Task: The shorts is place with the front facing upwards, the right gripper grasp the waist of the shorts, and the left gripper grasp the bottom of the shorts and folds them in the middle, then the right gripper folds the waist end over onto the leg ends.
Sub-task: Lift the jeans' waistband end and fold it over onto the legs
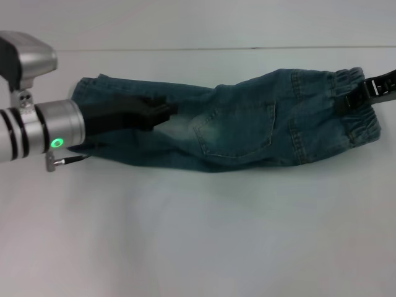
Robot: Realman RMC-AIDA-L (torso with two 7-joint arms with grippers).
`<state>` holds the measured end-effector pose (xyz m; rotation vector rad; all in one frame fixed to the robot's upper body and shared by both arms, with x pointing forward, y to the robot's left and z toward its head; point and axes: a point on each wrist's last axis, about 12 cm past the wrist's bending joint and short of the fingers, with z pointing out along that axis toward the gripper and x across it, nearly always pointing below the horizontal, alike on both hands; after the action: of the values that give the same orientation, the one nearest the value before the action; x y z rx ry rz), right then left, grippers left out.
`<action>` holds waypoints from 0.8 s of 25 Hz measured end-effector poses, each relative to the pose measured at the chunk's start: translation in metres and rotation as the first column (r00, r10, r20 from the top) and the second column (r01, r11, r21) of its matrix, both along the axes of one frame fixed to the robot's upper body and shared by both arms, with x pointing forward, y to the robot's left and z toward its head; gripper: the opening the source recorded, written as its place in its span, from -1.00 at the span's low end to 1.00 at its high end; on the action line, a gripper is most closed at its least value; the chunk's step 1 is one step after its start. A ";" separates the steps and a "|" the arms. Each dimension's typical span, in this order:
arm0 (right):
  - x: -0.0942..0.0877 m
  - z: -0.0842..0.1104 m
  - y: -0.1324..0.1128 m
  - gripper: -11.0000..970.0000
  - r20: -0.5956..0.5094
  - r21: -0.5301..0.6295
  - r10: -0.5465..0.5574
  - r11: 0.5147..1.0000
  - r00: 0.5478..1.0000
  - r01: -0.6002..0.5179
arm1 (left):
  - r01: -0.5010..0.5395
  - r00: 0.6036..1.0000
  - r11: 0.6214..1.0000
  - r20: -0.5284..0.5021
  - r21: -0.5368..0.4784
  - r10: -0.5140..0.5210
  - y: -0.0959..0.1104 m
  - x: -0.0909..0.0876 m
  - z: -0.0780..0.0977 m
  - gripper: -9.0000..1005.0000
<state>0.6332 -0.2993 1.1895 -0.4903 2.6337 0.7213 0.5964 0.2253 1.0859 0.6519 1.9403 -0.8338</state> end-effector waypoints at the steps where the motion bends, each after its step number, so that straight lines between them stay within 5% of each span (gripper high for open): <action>1: 0.000 0.002 0.000 -0.73 0.000 0.001 0.003 1.000 1.000 -0.003 | -0.005 1.000 1.000 0.006 0.001 0.005 -0.002 0.002 0.000 -0.20; 12: -0.001 0.022 -0.001 -0.74 0.009 0.039 0.012 0.999 1.000 -0.013 | -0.196 0.961 0.977 0.182 -0.088 0.209 -0.017 0.020 -0.007 -0.80; 20: 0.003 0.043 0.013 -0.74 0.028 0.040 0.044 0.998 0.999 -0.045 | -0.147 0.964 0.988 0.230 0.040 0.134 -0.056 0.023 -0.025 -0.98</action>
<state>0.6359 -0.2866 1.2328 -0.5452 2.5855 0.7744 0.6191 0.1689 1.0612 0.6076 1.7842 -0.5906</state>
